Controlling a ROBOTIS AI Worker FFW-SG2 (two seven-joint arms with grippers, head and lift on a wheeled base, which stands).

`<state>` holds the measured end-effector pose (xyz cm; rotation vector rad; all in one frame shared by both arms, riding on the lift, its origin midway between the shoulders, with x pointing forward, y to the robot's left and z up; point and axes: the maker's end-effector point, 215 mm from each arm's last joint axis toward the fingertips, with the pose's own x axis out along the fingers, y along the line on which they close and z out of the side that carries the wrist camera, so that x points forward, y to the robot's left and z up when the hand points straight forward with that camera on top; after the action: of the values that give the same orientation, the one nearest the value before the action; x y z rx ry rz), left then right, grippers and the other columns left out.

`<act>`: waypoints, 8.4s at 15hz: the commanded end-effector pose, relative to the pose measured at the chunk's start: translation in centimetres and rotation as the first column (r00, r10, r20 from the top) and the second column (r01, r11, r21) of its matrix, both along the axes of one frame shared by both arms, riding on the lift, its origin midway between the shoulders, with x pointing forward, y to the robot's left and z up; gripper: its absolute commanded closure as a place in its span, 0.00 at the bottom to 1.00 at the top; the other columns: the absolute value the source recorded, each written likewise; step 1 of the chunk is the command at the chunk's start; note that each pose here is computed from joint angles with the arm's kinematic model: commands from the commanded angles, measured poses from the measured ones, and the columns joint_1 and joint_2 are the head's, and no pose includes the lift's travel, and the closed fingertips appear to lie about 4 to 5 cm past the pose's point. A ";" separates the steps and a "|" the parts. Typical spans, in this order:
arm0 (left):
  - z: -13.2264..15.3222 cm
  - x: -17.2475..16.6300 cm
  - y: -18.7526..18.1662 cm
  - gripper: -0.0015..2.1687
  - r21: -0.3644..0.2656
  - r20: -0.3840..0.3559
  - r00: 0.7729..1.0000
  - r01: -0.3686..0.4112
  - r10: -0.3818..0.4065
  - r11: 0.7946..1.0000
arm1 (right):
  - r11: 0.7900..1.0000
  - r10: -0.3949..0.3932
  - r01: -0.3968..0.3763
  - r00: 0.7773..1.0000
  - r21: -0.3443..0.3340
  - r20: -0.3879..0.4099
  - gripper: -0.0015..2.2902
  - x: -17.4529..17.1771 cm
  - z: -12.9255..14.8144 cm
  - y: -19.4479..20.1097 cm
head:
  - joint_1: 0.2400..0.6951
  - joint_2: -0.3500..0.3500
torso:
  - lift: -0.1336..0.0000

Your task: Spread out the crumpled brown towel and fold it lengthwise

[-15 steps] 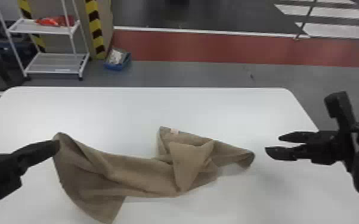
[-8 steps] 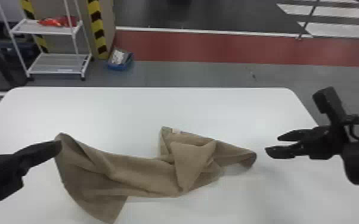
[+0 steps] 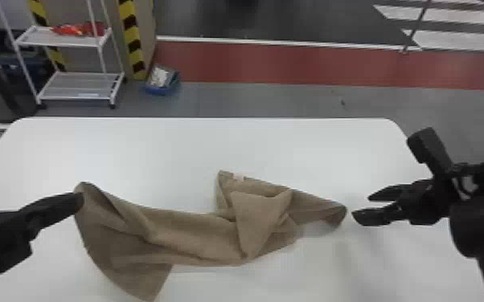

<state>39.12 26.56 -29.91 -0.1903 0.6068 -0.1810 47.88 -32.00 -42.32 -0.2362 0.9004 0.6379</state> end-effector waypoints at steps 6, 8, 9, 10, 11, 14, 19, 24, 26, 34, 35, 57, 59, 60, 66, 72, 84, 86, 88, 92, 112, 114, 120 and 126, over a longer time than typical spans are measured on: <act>-0.3 -0.2 0.0 0.79 -0.005 -0.008 1.000 -0.001 0.001 1.000 | 0.999 0.053 -0.052 0.998 0.006 -0.028 0.25 0.0 -1.5 2.9 | 1.00 0.43 | 0.07; -0.3 -0.2 0.0 0.79 -0.006 -0.007 1.000 0.002 -0.002 1.000 | 0.998 0.065 -0.065 0.997 -0.005 -0.039 0.26 -0.1 -2.0 3.4 | 1.00 0.44 | 0.07; -0.3 -0.3 0.1 0.79 -0.005 -0.007 1.000 -0.001 0.001 1.000 | 0.998 0.068 -0.068 0.997 -0.006 -0.039 0.26 -0.1 -2.1 3.4 | 1.00 0.45 | 0.07; -0.3 -0.3 0.0 0.79 -0.006 -0.007 1.000 0.000 0.000 1.000 | 0.998 0.069 -0.070 0.997 -0.006 -0.040 0.27 -0.2 -2.2 3.5 | 1.00 0.46 | 0.07; -0.4 -0.3 0.1 0.79 -0.005 -0.009 1.000 -0.001 0.001 1.000 | 0.997 0.071 -0.072 0.997 -0.013 -0.040 0.31 -0.1 -2.3 3.3 | 1.00 0.46 | 0.07; -0.5 -0.4 0.2 0.79 -0.006 -0.012 1.000 -0.003 0.003 1.000 | 0.997 0.078 -0.078 0.996 -0.016 -0.036 0.33 0.1 -2.2 3.3 | 1.00 0.46 | 0.07; -0.5 -0.4 0.3 0.79 -0.006 -0.013 1.000 -0.005 0.005 1.000 | 0.991 0.126 -0.126 0.992 -0.035 -0.010 0.53 0.2 -2.3 3.5 | 1.00 0.46 | 0.07; -0.1 -0.2 0.6 0.79 0.000 0.001 1.000 -0.009 0.009 1.000 | 0.994 0.107 -0.105 0.987 -0.024 0.118 0.68 1.8 1.0 1.0 | 1.00 0.46 | 0.07; 0.4 0.0 0.7 0.79 0.001 0.022 1.000 -0.004 0.004 1.000 | 0.997 0.073 -0.080 0.956 0.014 0.283 0.68 3.0 7.2 -1.0 | 1.00 0.44 | 0.07; 6.7 1.6 0.6 0.79 0.002 0.213 0.974 0.080 -0.078 0.997 | 1.000 0.019 -0.009 0.823 -0.020 0.567 0.68 1.6 21.1 -5.2 | 1.00 0.34 | 0.07; 8.0 1.9 1.0 0.79 0.006 0.240 0.968 0.072 -0.071 0.997 | 0.999 -0.044 0.034 0.813 0.028 0.581 0.68 1.9 22.7 -6.6 | 1.00 0.34 | 0.07; 18.8 21.8 0.0 0.79 -0.025 0.463 0.882 0.111 -0.087 0.993 | 0.955 -0.291 0.218 0.830 0.203 0.477 0.68 13.0 28.2 -10.3 | 0.43 0.30 | 0.07; 20.0 22.2 0.9 0.79 -0.013 0.504 0.860 0.102 -0.081 0.995 | 0.942 -0.331 0.249 0.798 0.225 0.503 0.68 13.5 31.0 -12.0 | 0.36 0.30 | 0.07; 19.6 21.8 1.1 0.79 -0.009 0.520 0.850 0.111 -0.090 0.994 | 0.938 -0.341 0.254 0.805 0.237 0.485 0.68 13.1 30.5 -12.4 | 0.32 0.30 | 0.07; 10.6 12.0 1.3 0.79 0.201 0.606 0.742 0.207 -0.288 0.957 | 0.985 -0.169 0.132 0.854 0.110 0.492 0.68 1.4 21.6 -12.9 | 0.52 0.27 | 0.07; 5.6 1.7 -2.4 0.79 0.401 0.569 0.584 0.417 -0.578 0.816 | 0.992 0.085 -0.025 0.868 -0.127 0.490 0.68 -6.6 13.7 -11.3 | 1.00 0.16 | 0.07; -1.2 0.0 -0.8 0.78 0.530 0.334 0.578 0.538 -0.744 0.656 | 0.964 0.175 -0.070 0.893 -0.256 0.415 0.68 -7.6 9.7 -12.7 | 1.00 0.11 | 0.07; -1.3 0.8 0.3 0.79 0.531 0.330 0.598 0.522 -0.731 0.667 | 0.965 0.151 -0.043 0.897 -0.259 0.415 0.68 -7.3 9.8 -14.1 | 1.00 0.12 | 0.07; -0.9 1.5 1.9 0.78 0.542 0.331 0.619 0.494 -0.713 0.680 | 0.974 0.116 -0.008 0.879 -0.228 0.462 0.68 -6.8 11.8 -15.1 | 1.00 0.12 | 0.07; 1.6 4.2 3.2 0.78 0.525 0.374 0.645 0.445 -0.667 0.725 | 0.988 -0.006 0.092 0.831 -0.127 0.557 0.68 -3.0 17.2 -16.4 | 1.00 0.14 | 0.07; -3.1 -0.5 4.6 0.79 0.540 0.253 0.604 0.560 -0.756 0.628 | 0.820 0.344 -0.212 0.925 -0.532 0.161 0.18 -11.9 5.0 -11.2 | 1.00 0.23 | 0.07; -3.0 -0.4 4.7 0.79 0.542 0.251 0.606 0.558 -0.754 0.629 | 0.806 0.352 -0.213 0.923 -0.552 0.156 0.17 -11.9 5.3 -11.6 | 1.00 0.24 | 0.07; -3.1 -0.3 4.6 0.79 0.546 0.248 0.605 0.558 -0.757 0.625 | 0.774 0.371 -0.250 0.924 -0.581 0.097 0.18 -12.2 3.7 -11.3 | 1.00 0.23 | 0.07; -3.2 -0.6 4.8 0.79 0.550 0.242 0.604 0.559 -0.759 0.620 | 0.724 0.413 -0.308 0.910 -0.617 0.030 0.21 -11.7 2.0 -9.7 | 1.00 0.26 | 0.07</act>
<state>38.60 31.34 -33.12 0.5319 0.1963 -0.8224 36.20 -41.90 -39.99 -1.0446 0.8660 0.6569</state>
